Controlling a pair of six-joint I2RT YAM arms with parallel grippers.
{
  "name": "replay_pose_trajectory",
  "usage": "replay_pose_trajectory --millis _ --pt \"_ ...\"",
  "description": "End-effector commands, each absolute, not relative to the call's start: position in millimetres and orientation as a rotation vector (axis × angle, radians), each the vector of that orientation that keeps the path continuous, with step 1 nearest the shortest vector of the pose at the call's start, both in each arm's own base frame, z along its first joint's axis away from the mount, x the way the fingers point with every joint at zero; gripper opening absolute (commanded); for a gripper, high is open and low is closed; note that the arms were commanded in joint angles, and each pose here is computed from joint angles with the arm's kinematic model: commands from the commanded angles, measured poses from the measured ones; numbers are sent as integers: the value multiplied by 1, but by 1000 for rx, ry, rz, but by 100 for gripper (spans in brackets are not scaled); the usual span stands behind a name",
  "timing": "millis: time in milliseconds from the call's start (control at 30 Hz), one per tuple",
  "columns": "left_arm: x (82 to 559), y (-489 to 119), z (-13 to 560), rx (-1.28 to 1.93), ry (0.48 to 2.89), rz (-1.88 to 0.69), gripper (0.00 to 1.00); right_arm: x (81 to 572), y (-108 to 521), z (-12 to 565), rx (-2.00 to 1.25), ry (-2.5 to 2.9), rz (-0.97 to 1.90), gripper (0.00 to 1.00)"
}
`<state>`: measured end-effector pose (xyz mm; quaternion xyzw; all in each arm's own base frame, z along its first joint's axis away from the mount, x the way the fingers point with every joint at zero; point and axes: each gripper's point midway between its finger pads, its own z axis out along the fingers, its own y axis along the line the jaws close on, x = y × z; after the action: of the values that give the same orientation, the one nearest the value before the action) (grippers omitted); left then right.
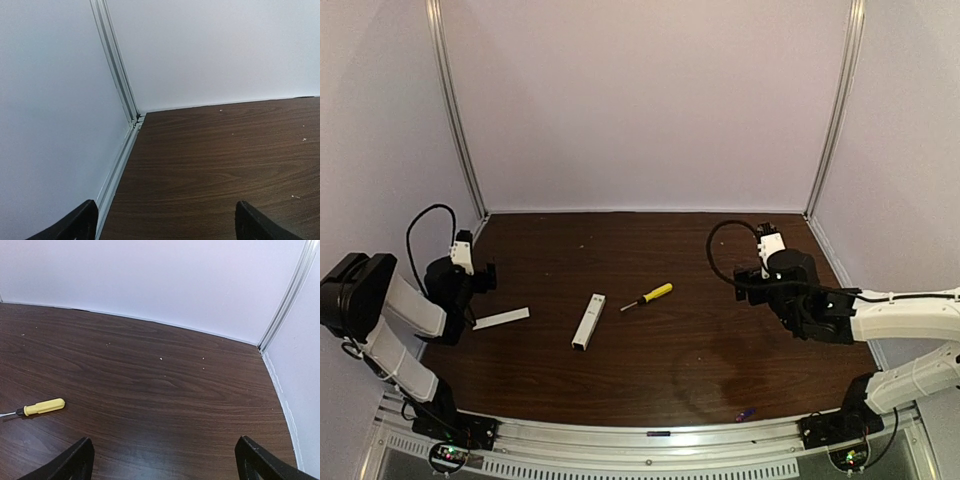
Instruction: Unload the batteries from the remote control
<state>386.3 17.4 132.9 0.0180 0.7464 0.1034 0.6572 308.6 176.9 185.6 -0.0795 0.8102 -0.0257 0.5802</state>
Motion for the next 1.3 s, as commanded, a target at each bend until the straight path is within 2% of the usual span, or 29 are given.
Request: replay_pose_trajectory --millis 0,200,733,1267 --pt "388 12 139 53 1652 174 97 317 158 214 -136 1763 -80 100" --pt "388 12 139 54 1647 173 97 323 130 211 -210 1711 -189 100" --pt "388 11 140 57 1647 169 97 356 38 176 30 1702 -403 100" --pt "388 11 140 57 1647 168 97 371 3 159 95 1602 -247 100"
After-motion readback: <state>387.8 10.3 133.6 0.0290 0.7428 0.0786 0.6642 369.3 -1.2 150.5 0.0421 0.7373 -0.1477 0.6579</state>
